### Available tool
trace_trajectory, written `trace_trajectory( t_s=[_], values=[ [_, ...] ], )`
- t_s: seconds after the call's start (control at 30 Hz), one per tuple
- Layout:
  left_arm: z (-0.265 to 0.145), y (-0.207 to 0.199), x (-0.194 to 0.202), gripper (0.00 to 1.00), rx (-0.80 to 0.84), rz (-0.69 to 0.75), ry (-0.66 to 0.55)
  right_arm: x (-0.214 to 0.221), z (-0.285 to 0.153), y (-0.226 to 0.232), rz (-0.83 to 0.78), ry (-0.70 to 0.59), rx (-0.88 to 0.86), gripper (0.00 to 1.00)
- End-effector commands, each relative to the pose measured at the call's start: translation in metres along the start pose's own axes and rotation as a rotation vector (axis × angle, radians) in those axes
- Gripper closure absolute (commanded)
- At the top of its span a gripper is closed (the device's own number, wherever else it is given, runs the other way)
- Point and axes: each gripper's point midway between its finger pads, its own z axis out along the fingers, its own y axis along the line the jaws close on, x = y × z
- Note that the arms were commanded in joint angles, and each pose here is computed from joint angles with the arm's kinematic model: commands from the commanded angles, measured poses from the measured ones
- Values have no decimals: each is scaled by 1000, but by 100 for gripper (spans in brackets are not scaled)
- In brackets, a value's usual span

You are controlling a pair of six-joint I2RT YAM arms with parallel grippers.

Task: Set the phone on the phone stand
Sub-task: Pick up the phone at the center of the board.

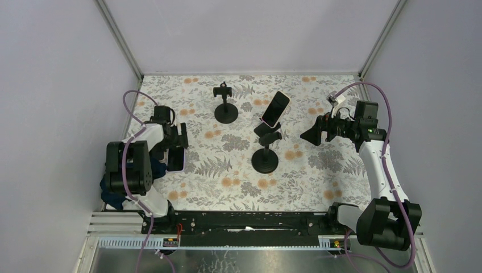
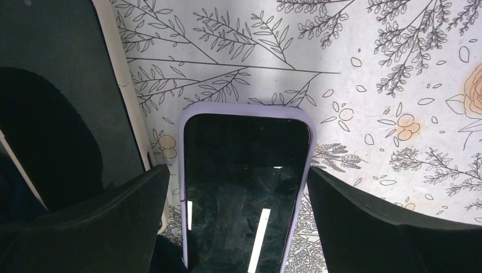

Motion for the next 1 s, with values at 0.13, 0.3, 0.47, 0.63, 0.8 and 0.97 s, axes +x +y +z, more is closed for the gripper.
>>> trace_trajectory(
  t_s=[0.13, 0.3, 0.47, 0.63, 0.8, 0.97],
  values=[
    [10, 6, 4, 1, -37, -12, 49, -16, -4, 7, -26, -28, -27, 0],
    [16, 3, 10, 10, -31, -13, 74, -16, -5, 8, -24, -30, -31, 0],
    [20, 0, 14, 23, -24, -13, 98, -17, -5, 9, -26, -31, -31, 0],
    [19, -8, 14, 51, 19, -6, 100, -17, -5, 9, -23, -31, -34, 0],
    [6, -24, 4, 69, 74, 15, 56, -16, -4, 11, -22, -32, -44, 0],
    [-24, -45, -17, 77, 126, 53, -54, -16, -4, 14, -19, -39, -65, 0]
  ],
)
